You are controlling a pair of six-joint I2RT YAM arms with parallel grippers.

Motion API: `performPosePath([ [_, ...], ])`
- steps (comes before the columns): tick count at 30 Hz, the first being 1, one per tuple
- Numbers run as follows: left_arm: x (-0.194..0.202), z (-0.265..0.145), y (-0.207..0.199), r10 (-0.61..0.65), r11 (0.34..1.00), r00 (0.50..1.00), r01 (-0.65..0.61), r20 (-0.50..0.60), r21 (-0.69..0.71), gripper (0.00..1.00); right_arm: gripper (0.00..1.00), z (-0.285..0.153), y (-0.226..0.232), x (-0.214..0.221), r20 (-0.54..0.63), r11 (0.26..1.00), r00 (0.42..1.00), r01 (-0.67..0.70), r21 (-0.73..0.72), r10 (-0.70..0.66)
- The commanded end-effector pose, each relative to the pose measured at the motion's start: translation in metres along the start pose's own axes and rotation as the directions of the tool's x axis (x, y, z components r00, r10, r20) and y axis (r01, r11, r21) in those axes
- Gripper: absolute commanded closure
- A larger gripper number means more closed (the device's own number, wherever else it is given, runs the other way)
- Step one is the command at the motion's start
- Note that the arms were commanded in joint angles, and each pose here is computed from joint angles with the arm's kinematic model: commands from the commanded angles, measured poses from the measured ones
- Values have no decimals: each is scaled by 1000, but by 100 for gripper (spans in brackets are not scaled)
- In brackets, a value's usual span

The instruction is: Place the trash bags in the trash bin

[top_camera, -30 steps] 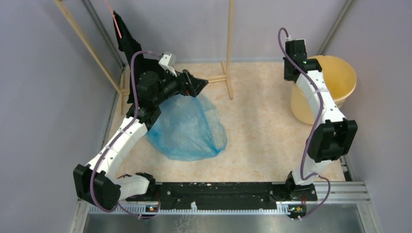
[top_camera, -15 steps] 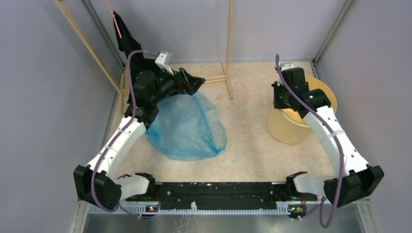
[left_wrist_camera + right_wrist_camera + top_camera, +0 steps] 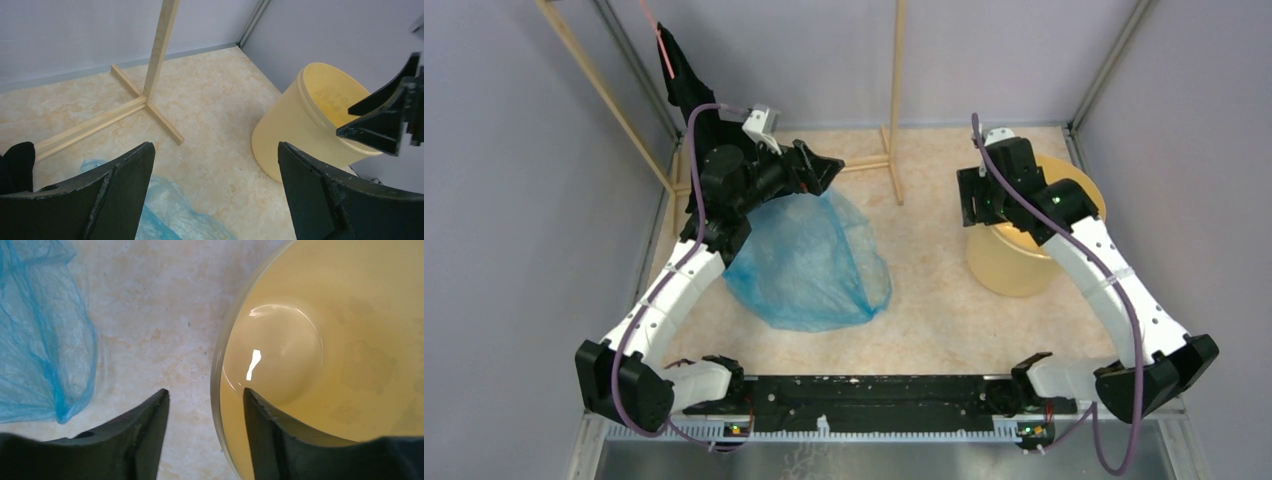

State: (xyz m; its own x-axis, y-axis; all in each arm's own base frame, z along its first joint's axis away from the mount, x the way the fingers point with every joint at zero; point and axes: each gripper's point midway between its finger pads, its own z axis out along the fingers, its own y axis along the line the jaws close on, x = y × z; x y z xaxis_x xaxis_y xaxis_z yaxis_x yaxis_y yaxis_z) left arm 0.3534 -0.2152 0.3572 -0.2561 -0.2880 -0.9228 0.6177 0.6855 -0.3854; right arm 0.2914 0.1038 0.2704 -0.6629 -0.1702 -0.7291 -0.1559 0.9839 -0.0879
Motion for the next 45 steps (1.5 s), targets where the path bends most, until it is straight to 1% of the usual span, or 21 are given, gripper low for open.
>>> performPosePath([
  [1, -18, -2, -2, 45, 999, 998, -45, 54, -1, 1, 30, -33, 9, -52, 138, 999, 990, 2, 38, -8],
  [3, -24, -6, 1, 70, 997, 995, -68, 71, -36, 1, 28, -31, 39, -63, 159, 999, 987, 37, -7, -35],
  [4, -27, -9, 5, 84, 995, 993, -79, 81, -66, 1, 28, -29, 64, -65, 168, 996, 984, 70, -53, -61],
  [6, -36, -17, 12, 113, 987, 987, -99, 111, -125, 1, 26, -13, 107, -62, 167, 984, 981, 124, -129, -102],
  [8, -45, -26, 16, 135, 979, 980, -109, 146, -173, 1, 26, 11, 150, -49, 132, 965, 985, 143, -222, -115],
  [10, -52, -35, 20, 147, 970, 973, -107, 178, -217, 1, 27, 35, 184, -37, 101, 940, 990, 121, -319, -94],
  [12, -58, -43, 23, 159, 962, 965, -105, 207, -251, 1, 27, 64, 211, -10, 46, 919, 996, 86, -386, -73],
  [16, -65, -53, 30, 171, 951, 955, -97, 240, -293, 1, 27, 113, 255, 24, -25, 872, 998, 34, -488, -53],
  [18, -65, -53, 33, 154, 955, 957, -81, 245, -286, 1, 27, 139, 263, 31, -51, 866, 999, -10, -500, -18],
  [20, -63, -51, 32, 134, 964, 960, -69, 245, -256, 1, 31, 162, 257, 34, -141, 848, 988, -130, -514, 66],
  [22, -62, -48, 28, 116, 974, 964, -63, 238, -219, 1, 33, 175, 249, 28, -158, 824, 978, -202, -529, 138],
  [24, -60, -45, 26, 94, 981, 969, -51, 228, -187, 1, 32, 185, 245, 28, -143, 827, 978, -206, -524, 153],
  [28, -57, -41, 28, 59, 987, 974, -24, 218, -159, 2, 32, 211, 226, 38, -164, 877, 979, -183, -444, 121],
  [29, -57, -41, 29, 55, 988, 974, -21, 218, -155, 2, 32, 215, 222, 38, -170, 879, 978, -188, -437, 124],
  [34, -52, -37, 30, 16, 992, 980, 9, 201, -127, 2, 30, 232, 219, 41, -180, 834, 974, -215, -509, 141],
  [37, -48, -33, 30, -1, 994, 982, 21, 188, -104, 3, 32, 247, 221, 46, -184, 836, 976, -196, -513, 116],
  [38, -47, -32, 30, -5, 995, 983, 24, 185, -100, 3, 34, 247, 224, 46, -184, 827, 977, -195, -527, 113],
  [40, -45, -30, 30, -17, 995, 984, 34, 176, -92, 3, 38, 243, 236, 44, -187, 784, 975, -208, -585, 119],
  [42, -43, -29, 31, -28, 995, 985, 43, 170, -85, 4, 42, 235, 250, 41, -193, 712, 970, -242, -659, 150],
  [44, -41, -28, 31, -32, 996, 986, 46, 166, -82, 4, 50, 223, 260, 36, -195, 643, 964, -267, -718, 183],
  [45, -41, -27, 31, -33, 996, 986, 46, 164, -81, 4, 57, 216, 264, 34, -200, 612, 959, -281, -739, 200],
])
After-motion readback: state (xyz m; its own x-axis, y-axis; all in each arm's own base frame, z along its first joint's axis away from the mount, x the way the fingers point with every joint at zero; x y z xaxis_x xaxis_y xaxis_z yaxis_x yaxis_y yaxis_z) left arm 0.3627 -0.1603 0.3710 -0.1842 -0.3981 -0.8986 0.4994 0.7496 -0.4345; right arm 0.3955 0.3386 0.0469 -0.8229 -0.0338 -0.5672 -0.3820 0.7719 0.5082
